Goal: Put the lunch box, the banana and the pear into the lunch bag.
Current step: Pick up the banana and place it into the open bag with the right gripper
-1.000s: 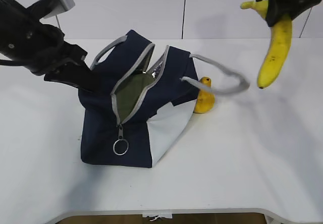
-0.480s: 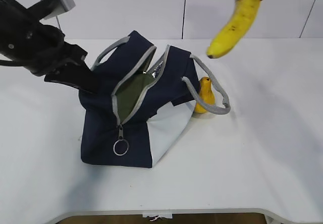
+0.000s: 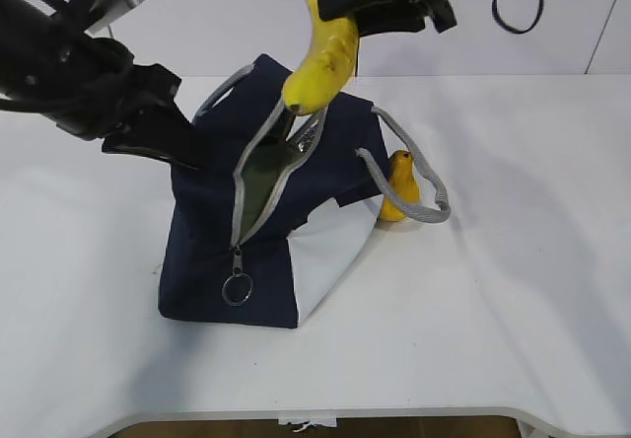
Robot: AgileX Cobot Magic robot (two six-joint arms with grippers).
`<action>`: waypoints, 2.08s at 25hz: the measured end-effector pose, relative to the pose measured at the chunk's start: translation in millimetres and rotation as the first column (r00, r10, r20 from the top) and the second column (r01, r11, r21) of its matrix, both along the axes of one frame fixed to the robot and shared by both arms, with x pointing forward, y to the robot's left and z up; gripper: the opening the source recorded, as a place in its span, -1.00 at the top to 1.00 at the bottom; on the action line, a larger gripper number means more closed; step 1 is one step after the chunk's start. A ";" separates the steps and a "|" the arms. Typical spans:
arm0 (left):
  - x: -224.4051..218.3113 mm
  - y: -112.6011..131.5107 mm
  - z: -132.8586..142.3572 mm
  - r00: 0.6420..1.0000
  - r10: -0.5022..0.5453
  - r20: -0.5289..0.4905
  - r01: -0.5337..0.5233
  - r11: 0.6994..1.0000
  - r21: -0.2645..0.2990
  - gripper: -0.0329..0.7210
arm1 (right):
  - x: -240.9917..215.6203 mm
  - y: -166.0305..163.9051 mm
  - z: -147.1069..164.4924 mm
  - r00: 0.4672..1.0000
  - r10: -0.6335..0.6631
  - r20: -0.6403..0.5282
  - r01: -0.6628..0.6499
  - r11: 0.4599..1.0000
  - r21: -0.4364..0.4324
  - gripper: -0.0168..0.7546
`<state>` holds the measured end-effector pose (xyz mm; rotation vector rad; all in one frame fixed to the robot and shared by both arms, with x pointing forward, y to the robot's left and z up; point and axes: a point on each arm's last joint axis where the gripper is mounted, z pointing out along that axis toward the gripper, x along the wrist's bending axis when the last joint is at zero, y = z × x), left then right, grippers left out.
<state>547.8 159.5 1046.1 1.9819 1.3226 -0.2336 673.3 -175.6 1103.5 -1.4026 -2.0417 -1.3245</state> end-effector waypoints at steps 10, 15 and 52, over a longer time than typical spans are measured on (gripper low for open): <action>3.2 -3.3 4.3 0.999 0.051 0.001 -0.051 0.996 -0.070 0.92 | 25.0 12.5 -58.7 0.998 0.053 -0.027 -0.052 0.998 0.038 0.23; 4.2 -5.0 6.4 0.997 0.071 -0.006 -0.071 0.992 -0.106 0.92 | 26.5 21.5 -70.9 0.996 0.079 -0.033 -0.078 0.996 0.038 0.23; 2.1 3.4 19.9 0.989 0.087 0.119 -0.084 0.996 -0.037 0.92 | 1.4 -2.0 3.3 0.994 -0.061 0.088 0.090 0.917 -0.389 -0.58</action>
